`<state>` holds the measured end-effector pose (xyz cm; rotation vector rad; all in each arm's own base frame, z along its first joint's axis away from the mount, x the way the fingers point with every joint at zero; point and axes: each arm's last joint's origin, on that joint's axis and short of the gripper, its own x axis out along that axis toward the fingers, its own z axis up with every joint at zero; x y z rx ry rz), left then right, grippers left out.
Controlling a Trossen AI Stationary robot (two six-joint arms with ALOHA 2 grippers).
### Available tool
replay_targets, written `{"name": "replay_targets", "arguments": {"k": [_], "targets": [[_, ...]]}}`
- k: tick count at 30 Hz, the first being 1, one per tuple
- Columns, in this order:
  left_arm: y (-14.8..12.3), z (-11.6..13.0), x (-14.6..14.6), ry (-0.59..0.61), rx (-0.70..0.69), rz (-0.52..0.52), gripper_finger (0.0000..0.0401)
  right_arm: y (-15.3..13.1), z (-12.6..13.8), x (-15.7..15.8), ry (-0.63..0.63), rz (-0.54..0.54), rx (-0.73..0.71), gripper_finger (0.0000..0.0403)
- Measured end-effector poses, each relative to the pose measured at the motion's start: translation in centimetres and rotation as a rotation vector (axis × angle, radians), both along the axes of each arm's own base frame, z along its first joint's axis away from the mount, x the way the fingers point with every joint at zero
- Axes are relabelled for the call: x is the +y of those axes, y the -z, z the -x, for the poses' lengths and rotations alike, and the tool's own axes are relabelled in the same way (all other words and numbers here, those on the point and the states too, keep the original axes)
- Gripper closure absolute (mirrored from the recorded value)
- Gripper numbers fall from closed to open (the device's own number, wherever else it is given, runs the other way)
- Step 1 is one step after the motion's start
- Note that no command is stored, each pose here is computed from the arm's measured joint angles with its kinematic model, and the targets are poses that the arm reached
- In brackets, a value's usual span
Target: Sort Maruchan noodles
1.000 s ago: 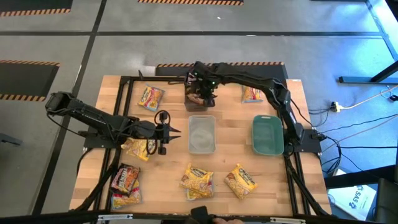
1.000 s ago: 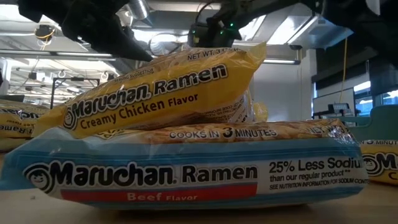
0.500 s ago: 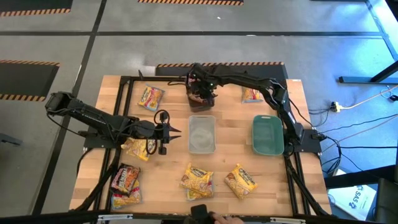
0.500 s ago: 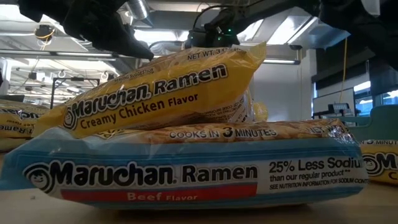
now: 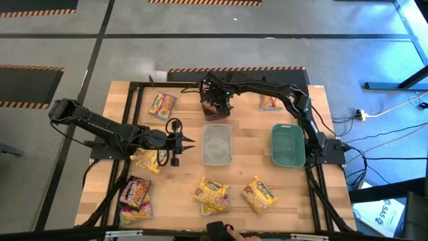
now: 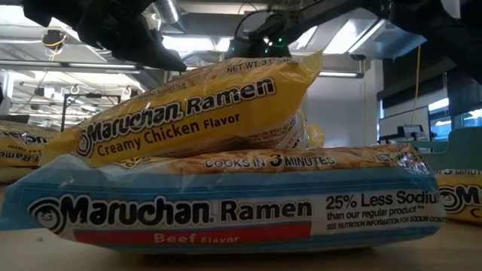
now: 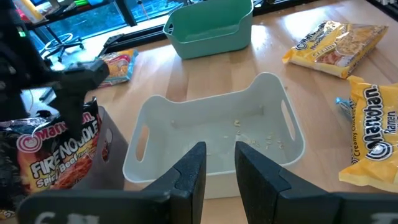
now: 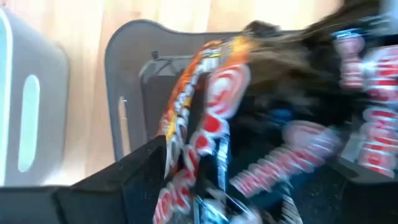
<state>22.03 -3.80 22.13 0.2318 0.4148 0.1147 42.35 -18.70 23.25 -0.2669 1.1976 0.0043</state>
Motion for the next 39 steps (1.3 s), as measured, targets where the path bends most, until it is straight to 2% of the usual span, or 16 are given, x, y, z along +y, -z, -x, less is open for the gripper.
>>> {"name": "replay_targets", "arguments": {"k": [8, 12, 20, 26, 29, 33, 36, 39], "targets": [[0.0, 0.0, 0.0, 0.002, -0.004, 0.002, 0.0322, -2.7, -0.3, 0.7, -0.004, 0.035, -0.033, 0.0121], [0.0, 0.0, 0.0, 0.003, -0.005, 0.005, 0.0322, -3.3, 0.0, 1.0, 0.024, -0.019, -0.012, 0.0142], [0.0, 0.0, 0.0, 0.002, -0.005, 0.01, 0.0322, -2.1, 0.5, 0.5, 0.209, -0.074, 0.024, 0.0177], [-0.1, 0.0, 0.0, -0.003, -0.01, 0.009, 0.0322, 0.3, 0.6, 0.7, 0.238, -0.072, 0.064, 0.0197], [-0.2, -0.1, 0.0, -0.001, -0.026, 0.006, 0.0322, 0.4, 0.5, 0.6, 0.244, -0.062, 0.05, 0.0231], [-0.2, -0.1, 0.0, 0.011, -0.023, -0.025, 0.0322, 0.4, 0.4, 0.5, 0.242, -0.047, 0.043, 0.0307], [-0.2, -0.1, 0.0, 0.009, -0.023, -0.019, 0.0322, 0.2, 0.5, 0.5, 0.22, 0.003, 0.057, 0.0358], [-0.2, -0.1, -0.1, 0.014, -0.021, -0.017, 0.0322, -0.3, 0.6, 0.9, 0.175, 0.052, 0.073, 0.0387]]}}
